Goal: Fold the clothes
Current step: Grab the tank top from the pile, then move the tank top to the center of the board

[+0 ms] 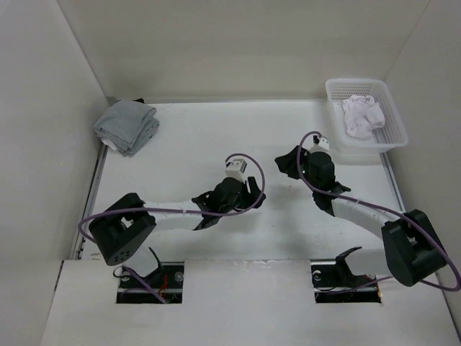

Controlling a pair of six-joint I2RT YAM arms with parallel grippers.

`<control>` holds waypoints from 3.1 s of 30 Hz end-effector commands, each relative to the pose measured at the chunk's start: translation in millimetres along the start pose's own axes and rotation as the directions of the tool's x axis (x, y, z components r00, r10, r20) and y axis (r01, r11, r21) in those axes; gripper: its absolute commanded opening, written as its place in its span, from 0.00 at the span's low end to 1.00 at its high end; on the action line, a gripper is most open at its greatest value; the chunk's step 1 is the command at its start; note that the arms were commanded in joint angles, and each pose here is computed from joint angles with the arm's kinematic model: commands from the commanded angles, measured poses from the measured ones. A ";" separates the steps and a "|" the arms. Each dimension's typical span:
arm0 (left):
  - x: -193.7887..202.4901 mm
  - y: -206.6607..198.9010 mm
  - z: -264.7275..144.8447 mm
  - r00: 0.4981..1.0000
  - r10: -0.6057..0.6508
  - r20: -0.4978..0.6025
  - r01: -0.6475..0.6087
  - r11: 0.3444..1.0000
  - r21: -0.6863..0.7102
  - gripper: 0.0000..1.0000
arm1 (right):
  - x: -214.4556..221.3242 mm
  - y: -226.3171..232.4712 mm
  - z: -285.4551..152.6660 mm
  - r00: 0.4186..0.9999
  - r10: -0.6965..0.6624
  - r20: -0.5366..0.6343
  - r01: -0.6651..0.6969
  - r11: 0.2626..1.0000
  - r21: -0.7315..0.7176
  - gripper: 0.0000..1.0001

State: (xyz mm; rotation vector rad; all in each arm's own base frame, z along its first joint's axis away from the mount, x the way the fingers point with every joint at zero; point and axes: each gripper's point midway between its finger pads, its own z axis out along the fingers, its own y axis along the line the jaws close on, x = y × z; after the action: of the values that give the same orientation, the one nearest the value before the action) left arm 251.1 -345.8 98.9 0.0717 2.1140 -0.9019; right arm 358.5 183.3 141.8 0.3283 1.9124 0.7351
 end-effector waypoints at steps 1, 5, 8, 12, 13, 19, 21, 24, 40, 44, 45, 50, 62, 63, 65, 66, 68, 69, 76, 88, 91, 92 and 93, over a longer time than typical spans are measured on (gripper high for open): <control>5.3 -1.0 3.2 1.000 -0.017 -0.003 0.017 0.999 0.045 0.55 | -33.3 20.2 -5.5 0.997 -0.027 0.072 0.026 1.000 0.005 0.48; 12.0 -2.0 0.7 1.000 0.007 -0.012 -0.006 0.998 0.063 0.54 | -44.4 25.9 -8.2 0.996 -0.026 0.088 0.025 1.000 0.014 0.44; 9.9 -1.2 -2.8 1.000 0.023 0.009 -0.023 0.996 0.081 0.48 | -60.8 28.5 -10.1 0.993 -0.021 0.113 0.018 1.000 0.026 0.27; -1.3 -7.4 -14.4 0.996 0.058 0.072 -0.066 0.990 0.121 0.16 | -121.8 7.1 -14.6 0.978 -0.023 0.206 -0.009 0.988 0.153 0.00; -5.0 -5.9 -16.2 0.994 0.064 0.093 -0.076 0.990 0.122 0.10 | -149.8 -5.7 -16.6 0.969 -0.019 0.245 -0.034 0.977 0.211 0.00; -24.2 14.6 -22.6 0.988 0.014 0.152 -0.029 0.995 0.097 0.11 | -251.5 -82.9 -4.7 0.920 -0.047 0.390 -0.136 0.894 0.428 0.00; -29.6 18.3 -26.1 0.986 0.004 0.165 -0.020 0.995 0.095 0.19 | -272.8 -121.5 9.7 0.915 -0.060 0.398 -0.164 0.847 0.506 0.03; -36.7 27.1 -29.9 0.982 -0.005 0.191 -0.010 0.997 0.080 0.33 | -297.6 -189.2 20.1 0.915 -0.106 0.390 -0.197 0.727 0.658 0.14; -35.5 39.9 -21.8 0.985 -0.059 0.160 0.044 0.994 0.099 0.47 | -331.1 -331.2 87.4 0.948 -0.102 0.301 -0.175 0.626 0.760 0.66; -33.6 38.4 -19.4 0.986 -0.068 0.149 0.052 0.992 0.113 0.47 | -331.5 -337.0 104.3 0.945 -0.076 0.318 -0.196 0.647 0.737 0.65; -33.7 38.7 -19.2 0.986 -0.070 0.149 0.053 0.992 0.113 0.47 | -331.1 -338.7 106.7 0.946 -0.072 0.317 -0.198 0.647 0.736 0.63; -38.9 44.5 -19.8 0.984 -0.078 0.160 0.062 0.993 0.104 0.47 | -322.6 -353.3 107.9 0.955 -0.050 0.292 -0.200 0.617 0.761 0.55; -42.9 50.7 -19.0 0.982 -0.084 0.169 0.070 0.994 0.090 0.47 | -397.0 -253.1 70.2 0.855 -0.155 0.496 -0.203 0.779 0.593 0.00; -43.2 49.4 -19.5 0.982 -0.084 0.170 0.069 0.993 0.094 0.47 | -418.1 -208.0 57.2 0.825 -0.172 0.539 -0.182 0.822 0.540 0.00; -43.8 49.6 -20.1 0.982 -0.085 0.172 0.069 0.993 0.094 0.47 | -438.2 -157.8 39.5 0.793 -0.189 0.580 -0.148 0.863 0.483 0.00; -44.7 50.4 -21.0 0.981 -0.087 0.174 0.072 0.993 0.093 0.46 | -451.7 -105.3 20.0 0.765 -0.190 0.615 -0.110 0.903 0.416 0.00; -48.6 52.9 -23.2 0.978 -0.094 0.186 0.078 0.993 0.090 0.46 | -462.1 -26.5 -11.7 0.729 -0.175 0.662 -0.044 0.953 0.301 0.00; -50.8 54.5 -24.3 0.976 -0.099 0.193 0.083 0.993 0.087 0.46 | -463.7 1.9 -23.9 0.717 -0.166 0.677 -0.020 0.966 0.258 0.00; -94.3 78.3 -56.6 0.931 -0.189 0.313 0.180 0.982 0.058 0.46 | -446.8 242.4 -177.3 0.598 -0.048 0.800 0.251 0.959 -0.129 0.00; -125.5 172.6 -137.8 0.793 -0.301 0.530 0.414 0.904 -0.107 0.46 | -223.7 205.1 -53.6 0.905 0.055 0.421 0.085 0.948 -0.308 0.03; -120.3 192.4 -150.1 0.774 -0.303 0.556 0.452 0.879 -0.150 0.47 | -127.7 151.5 29.3 0.974 0.110 0.199 -0.056 0.963 -0.262 0.03; -116.7 197.6 -151.7 0.776 -0.302 0.553 0.460 0.872 -0.168 0.47 | -95.0 131.8 61.0 0.987 0.114 0.115 -0.085 0.970 -0.229 0.04; -114.9 199.2 -151.6 0.779 -0.303 0.549 0.462 0.869 -0.176 0.47 | -87.8 127.9 67.8 0.989 0.114 0.094 -0.091 0.971 -0.222 0.04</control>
State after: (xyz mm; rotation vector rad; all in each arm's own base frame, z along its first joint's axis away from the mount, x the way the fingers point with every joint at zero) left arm 302.3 -82.0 146.3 -0.6697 1.6931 -0.7367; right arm 426.6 229.0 350.6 0.2480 1.5463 0.8393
